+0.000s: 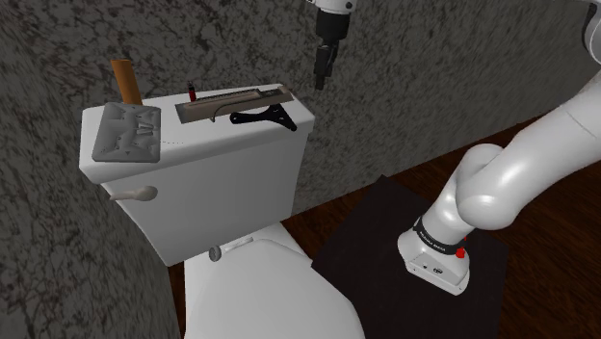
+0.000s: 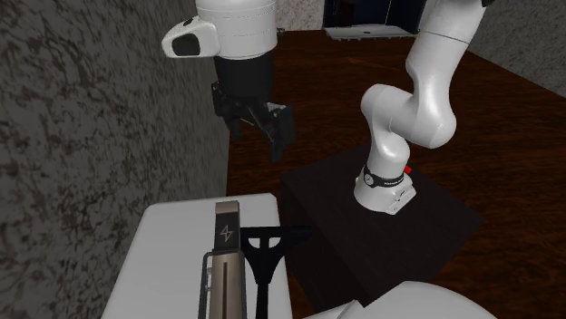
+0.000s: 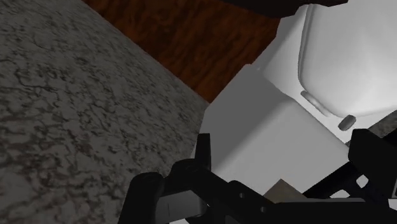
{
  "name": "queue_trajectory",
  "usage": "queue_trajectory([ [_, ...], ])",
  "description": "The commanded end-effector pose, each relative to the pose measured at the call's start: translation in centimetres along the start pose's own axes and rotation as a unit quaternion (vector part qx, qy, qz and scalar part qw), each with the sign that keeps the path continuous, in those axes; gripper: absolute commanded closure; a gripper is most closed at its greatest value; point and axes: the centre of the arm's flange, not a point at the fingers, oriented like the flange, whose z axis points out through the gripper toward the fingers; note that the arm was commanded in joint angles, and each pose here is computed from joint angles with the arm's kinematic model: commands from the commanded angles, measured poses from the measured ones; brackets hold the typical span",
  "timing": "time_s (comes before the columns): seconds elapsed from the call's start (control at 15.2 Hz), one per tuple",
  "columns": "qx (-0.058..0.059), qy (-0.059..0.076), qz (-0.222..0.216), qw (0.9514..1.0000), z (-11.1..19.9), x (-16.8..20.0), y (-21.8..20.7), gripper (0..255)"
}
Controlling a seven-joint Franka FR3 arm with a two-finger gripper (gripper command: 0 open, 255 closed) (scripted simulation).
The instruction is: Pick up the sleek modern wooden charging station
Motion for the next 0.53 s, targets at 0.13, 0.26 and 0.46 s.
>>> queue_trajectory([
  [0.13, 0.000, -0.002, -0.061, 0.9981, -0.2, 5.1, -2.3, 0],
  [0.26, 0.000, -0.003, -0.092, 0.9958, -0.2, 7.4, -3.7, 0],
  [0.46, 0.000, -0.004, -0.137, 0.9906, -0.2, 10.7, -5.9, 0],
])
